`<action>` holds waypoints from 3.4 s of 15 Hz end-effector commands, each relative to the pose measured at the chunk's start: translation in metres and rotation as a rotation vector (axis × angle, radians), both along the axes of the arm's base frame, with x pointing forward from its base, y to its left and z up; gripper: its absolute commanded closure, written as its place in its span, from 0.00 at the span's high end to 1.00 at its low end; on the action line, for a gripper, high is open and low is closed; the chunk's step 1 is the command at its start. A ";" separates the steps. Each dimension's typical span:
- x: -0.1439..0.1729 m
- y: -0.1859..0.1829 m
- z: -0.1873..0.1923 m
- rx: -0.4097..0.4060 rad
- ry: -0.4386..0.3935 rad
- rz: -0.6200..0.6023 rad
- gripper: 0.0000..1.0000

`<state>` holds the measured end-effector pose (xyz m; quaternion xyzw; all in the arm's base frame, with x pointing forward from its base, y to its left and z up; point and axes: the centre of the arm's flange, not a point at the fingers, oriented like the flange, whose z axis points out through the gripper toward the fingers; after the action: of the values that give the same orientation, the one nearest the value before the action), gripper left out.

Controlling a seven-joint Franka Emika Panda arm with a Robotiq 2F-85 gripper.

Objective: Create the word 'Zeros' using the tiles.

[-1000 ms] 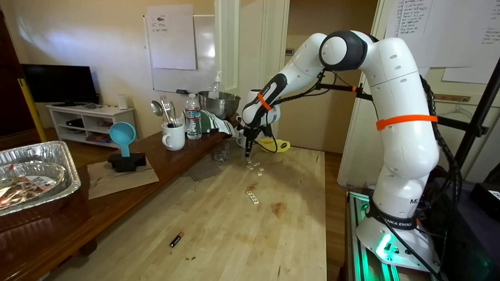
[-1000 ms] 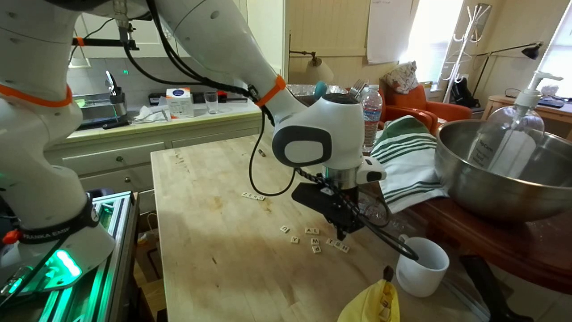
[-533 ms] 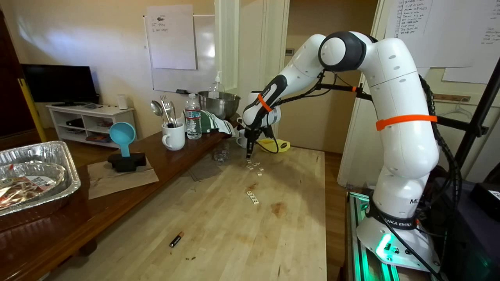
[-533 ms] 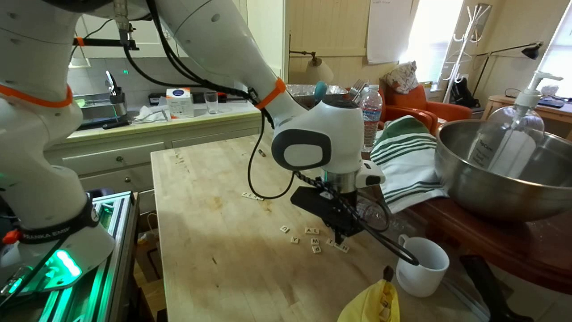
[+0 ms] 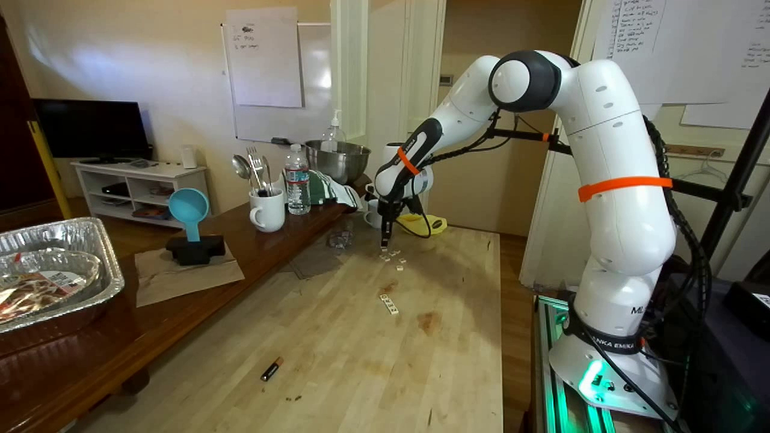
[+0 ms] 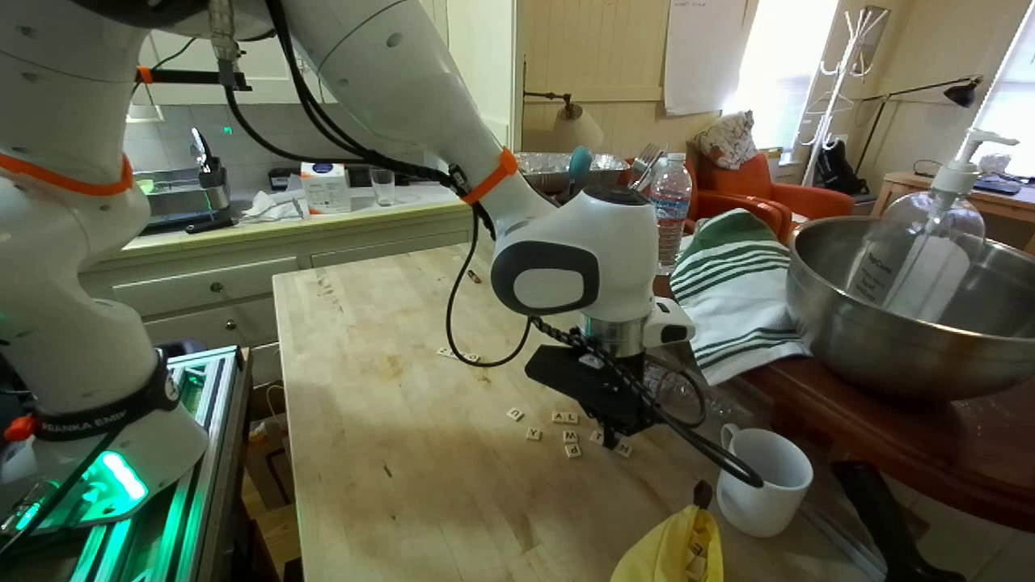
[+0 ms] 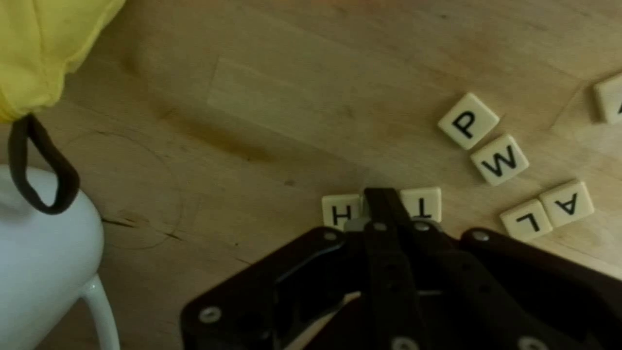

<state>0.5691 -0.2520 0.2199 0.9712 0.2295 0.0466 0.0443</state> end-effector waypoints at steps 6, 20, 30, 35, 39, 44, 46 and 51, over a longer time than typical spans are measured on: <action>0.008 0.019 -0.018 0.019 0.025 0.089 0.00; -0.003 0.076 -0.019 0.066 0.105 0.187 0.00; -0.046 0.138 -0.021 0.085 0.162 0.221 0.00; -0.073 0.168 -0.023 0.080 0.149 0.215 0.00; -0.089 0.187 -0.025 0.089 0.101 0.212 0.00; -0.098 0.209 -0.023 0.086 0.055 0.221 0.00; -0.100 0.217 -0.023 0.089 0.048 0.227 0.00; -0.105 0.232 -0.024 0.092 0.046 0.235 0.00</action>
<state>0.4809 -0.0324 0.2167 0.9372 0.3459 0.0456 -0.0027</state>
